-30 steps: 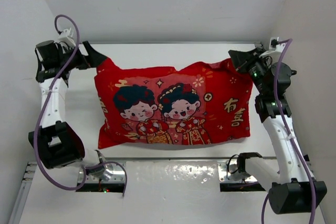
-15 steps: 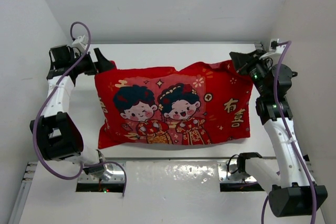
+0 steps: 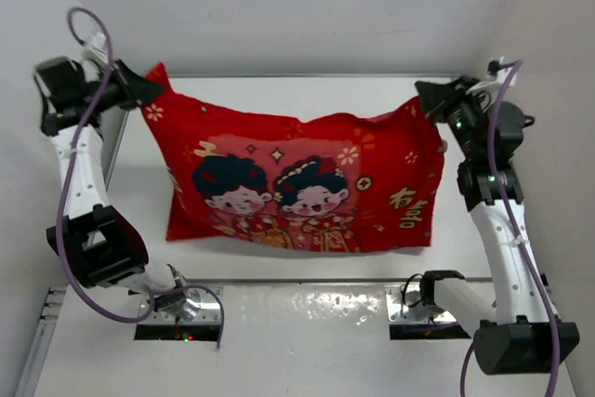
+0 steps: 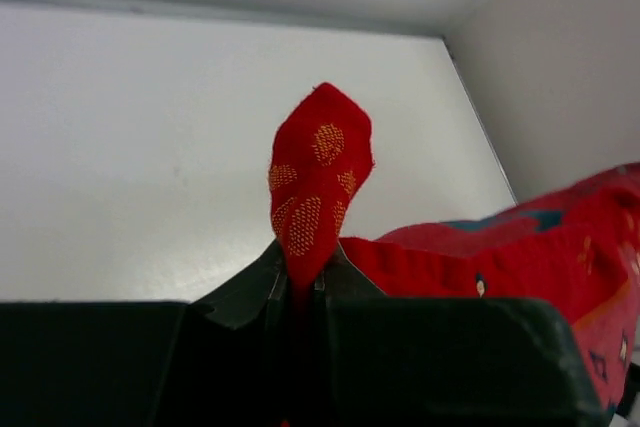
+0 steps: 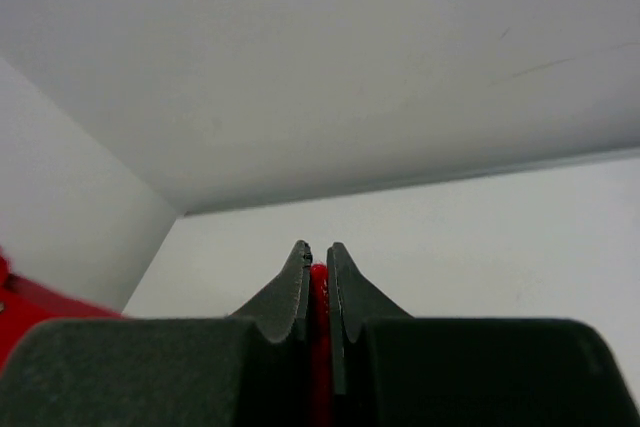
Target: Put the pillow into the pillowcase
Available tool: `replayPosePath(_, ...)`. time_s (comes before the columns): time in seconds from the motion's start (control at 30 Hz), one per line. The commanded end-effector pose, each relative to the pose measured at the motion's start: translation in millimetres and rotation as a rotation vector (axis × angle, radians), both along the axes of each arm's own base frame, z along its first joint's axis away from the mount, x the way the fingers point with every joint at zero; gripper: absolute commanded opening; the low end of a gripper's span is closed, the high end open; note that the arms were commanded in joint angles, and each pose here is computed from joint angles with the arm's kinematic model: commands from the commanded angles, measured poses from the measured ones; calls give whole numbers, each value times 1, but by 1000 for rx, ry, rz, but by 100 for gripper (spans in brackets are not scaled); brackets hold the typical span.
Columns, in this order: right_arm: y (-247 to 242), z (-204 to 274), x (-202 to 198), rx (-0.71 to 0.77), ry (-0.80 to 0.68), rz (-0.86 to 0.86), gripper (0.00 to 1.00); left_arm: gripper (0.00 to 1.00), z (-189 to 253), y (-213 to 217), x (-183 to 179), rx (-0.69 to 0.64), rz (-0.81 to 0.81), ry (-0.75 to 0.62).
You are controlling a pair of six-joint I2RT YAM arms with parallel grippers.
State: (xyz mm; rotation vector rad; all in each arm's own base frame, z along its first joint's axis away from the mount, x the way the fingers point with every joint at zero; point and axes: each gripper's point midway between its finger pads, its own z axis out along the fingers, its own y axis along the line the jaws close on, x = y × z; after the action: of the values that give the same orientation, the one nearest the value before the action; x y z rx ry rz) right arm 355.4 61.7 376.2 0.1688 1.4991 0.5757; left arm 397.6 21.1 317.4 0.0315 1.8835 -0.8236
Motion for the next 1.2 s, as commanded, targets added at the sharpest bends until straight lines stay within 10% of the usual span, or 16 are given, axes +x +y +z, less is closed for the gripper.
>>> replayPosePath(0.0, -36, 74, 3, -18, -174, -121, 0, 0, 163, 22, -25, 218, 89, -461)
replayPosePath(0.2, -76, 121, 2, 21, -260, -209, 0, 0, 256, 34, -67, 408, 200, -694)
replayPosePath(0.73, -102, 189, -49, -78, -417, -344, 0, 0, 321, 42, -106, 536, 362, -844)
replayPosePath(0.93, -106, 194, -27, -46, -358, -329, 0, 0, 298, 40, -98, 466, 332, -749)
replayPosePath(1.17, -82, 102, 66, 40, -37, -197, 0, 0, 158, 91, -25, 258, 446, -344)
